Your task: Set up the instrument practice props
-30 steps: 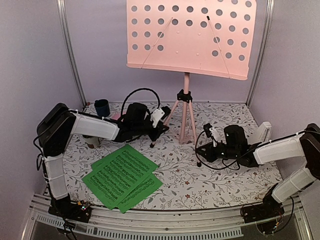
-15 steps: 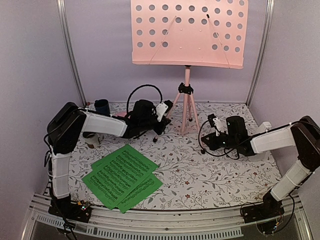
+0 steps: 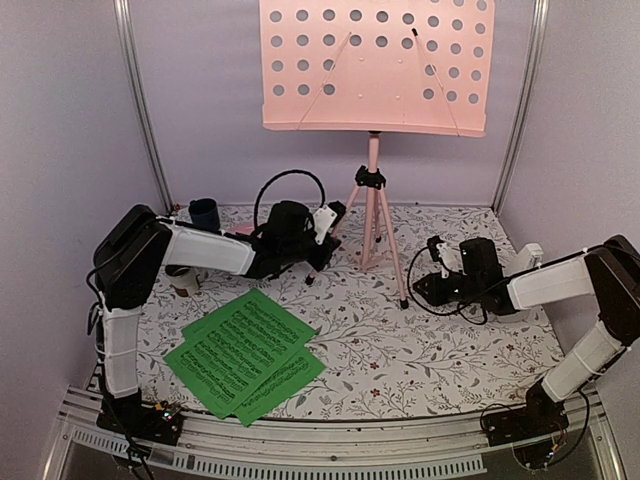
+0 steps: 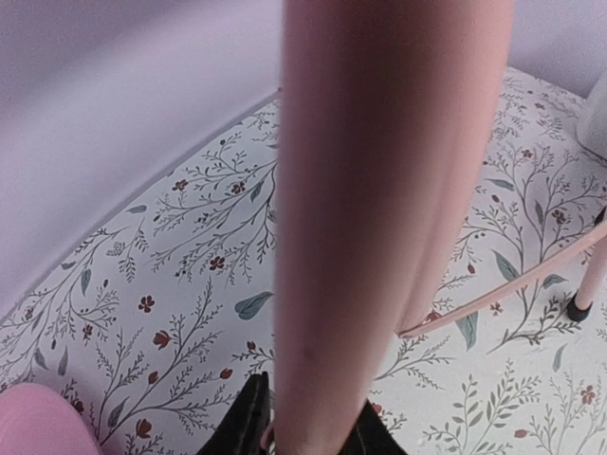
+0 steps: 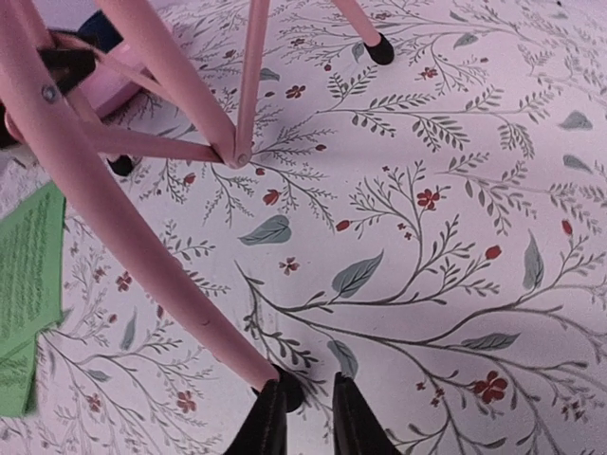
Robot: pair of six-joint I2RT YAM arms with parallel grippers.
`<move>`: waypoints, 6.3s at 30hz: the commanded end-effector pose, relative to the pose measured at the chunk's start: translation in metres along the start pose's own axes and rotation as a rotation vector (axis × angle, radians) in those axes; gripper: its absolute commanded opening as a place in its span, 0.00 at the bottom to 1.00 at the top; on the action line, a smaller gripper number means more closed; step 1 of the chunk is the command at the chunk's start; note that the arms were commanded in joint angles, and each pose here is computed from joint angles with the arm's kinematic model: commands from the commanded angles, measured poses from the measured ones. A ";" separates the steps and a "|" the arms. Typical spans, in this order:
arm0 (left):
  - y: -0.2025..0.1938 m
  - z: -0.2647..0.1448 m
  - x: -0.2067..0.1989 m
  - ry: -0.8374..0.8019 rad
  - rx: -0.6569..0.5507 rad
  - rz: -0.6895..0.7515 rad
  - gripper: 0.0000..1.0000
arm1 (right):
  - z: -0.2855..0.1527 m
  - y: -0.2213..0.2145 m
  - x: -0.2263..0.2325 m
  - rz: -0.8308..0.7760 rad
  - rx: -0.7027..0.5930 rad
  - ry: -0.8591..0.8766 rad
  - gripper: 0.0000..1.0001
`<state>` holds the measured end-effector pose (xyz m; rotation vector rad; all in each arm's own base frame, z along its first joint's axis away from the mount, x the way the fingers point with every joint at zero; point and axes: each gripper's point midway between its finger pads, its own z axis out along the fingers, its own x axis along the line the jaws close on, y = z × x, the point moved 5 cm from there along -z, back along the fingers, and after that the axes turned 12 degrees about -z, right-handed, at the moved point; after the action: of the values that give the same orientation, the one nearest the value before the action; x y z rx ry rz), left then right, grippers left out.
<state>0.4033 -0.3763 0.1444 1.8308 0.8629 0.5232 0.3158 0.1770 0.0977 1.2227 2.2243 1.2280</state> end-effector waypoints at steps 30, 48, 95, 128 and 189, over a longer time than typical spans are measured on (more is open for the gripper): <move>-0.056 -0.177 0.031 0.243 0.229 -0.535 0.99 | -0.083 0.066 0.080 -0.011 -0.165 0.372 0.99; -0.156 -0.205 0.018 0.294 0.486 -0.703 0.99 | -0.005 0.074 0.173 -0.139 -0.014 0.512 0.93; -0.100 -0.249 0.012 0.058 0.270 -0.846 0.99 | -0.001 0.030 0.181 -0.122 0.078 0.582 0.84; -0.186 -0.275 0.105 0.133 0.314 -1.226 0.93 | 0.087 -0.042 0.211 -0.092 0.395 0.617 0.66; -0.032 -0.295 -0.010 -0.368 0.053 -0.483 0.00 | -0.062 0.054 0.163 -0.244 -0.255 0.603 0.95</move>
<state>0.2044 -0.1832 0.2054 1.5587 1.2068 -0.1707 0.2186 0.3079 0.1787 0.6348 2.5355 1.8417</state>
